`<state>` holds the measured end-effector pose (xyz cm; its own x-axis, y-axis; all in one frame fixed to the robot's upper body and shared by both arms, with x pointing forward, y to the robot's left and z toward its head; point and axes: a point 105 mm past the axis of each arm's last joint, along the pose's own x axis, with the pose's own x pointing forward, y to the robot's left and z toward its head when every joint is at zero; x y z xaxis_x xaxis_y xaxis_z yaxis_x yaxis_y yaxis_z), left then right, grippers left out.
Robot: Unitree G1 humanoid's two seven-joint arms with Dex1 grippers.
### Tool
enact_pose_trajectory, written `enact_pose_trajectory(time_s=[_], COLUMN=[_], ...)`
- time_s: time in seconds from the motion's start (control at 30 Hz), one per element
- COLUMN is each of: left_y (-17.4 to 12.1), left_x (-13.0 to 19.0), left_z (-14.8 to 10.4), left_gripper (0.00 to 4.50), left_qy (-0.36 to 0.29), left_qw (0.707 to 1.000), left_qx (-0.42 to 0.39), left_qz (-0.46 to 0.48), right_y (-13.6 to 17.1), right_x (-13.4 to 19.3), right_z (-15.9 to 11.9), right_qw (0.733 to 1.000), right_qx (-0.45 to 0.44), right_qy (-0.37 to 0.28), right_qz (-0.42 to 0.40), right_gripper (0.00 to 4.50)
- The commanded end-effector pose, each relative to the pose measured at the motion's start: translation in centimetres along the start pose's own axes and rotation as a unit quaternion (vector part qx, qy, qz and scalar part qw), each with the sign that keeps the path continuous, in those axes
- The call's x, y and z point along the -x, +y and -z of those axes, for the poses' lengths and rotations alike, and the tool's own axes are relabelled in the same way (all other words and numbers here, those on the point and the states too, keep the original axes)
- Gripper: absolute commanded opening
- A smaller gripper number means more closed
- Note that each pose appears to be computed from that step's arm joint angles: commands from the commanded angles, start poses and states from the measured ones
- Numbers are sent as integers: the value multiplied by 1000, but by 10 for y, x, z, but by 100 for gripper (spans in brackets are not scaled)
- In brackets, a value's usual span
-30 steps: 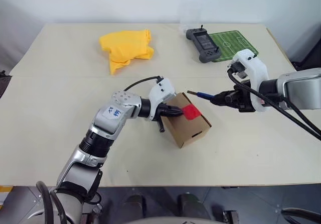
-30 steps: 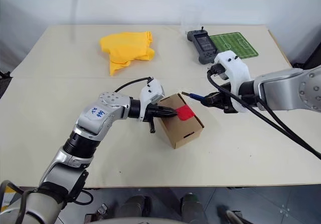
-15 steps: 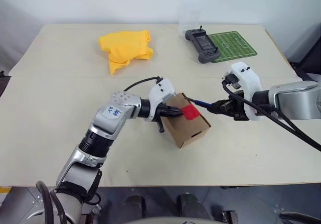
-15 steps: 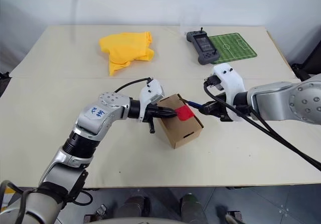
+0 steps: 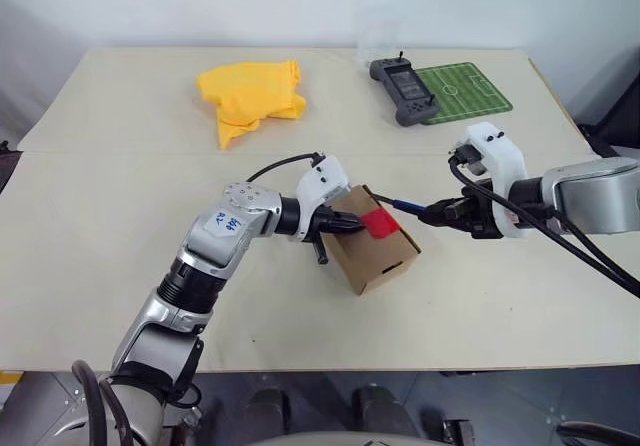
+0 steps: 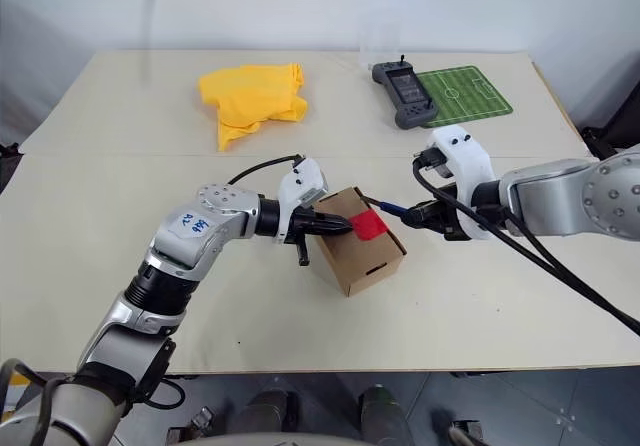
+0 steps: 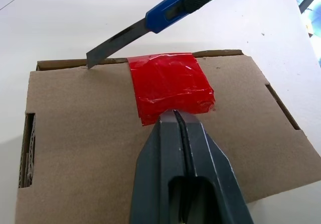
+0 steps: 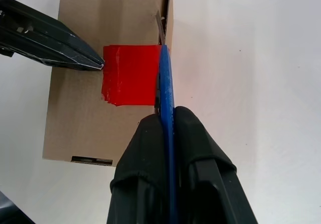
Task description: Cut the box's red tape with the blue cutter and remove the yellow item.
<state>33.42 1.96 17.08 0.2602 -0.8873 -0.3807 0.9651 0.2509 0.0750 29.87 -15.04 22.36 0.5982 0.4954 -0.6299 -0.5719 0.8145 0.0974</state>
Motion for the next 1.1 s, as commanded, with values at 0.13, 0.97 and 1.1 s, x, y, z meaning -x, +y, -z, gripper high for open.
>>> enact_pose_trajectory(time_s=[0.13, 0.97, 1.1], left_y=[-4, -6, -6], left_x=[-3, -4, -4], left_z=[5, 4, 4], left_gripper=[0, 0, 0], left_qy=[12, 13, 13], left_qw=[1000, 1000, 1000], left_qx=[1, -1, -2], left_qz=[8, 14, 14], right_y=[2, -1, 0], right_x=[3, 20, 20], right_z=[-3, 11, 13], right_qw=[1000, 1000, 1000], right_qx=[1, -4, -1], right_qy=[3, 4, 3], right_qz=[-6, -11, -15], right_gripper=[3, 3, 3])
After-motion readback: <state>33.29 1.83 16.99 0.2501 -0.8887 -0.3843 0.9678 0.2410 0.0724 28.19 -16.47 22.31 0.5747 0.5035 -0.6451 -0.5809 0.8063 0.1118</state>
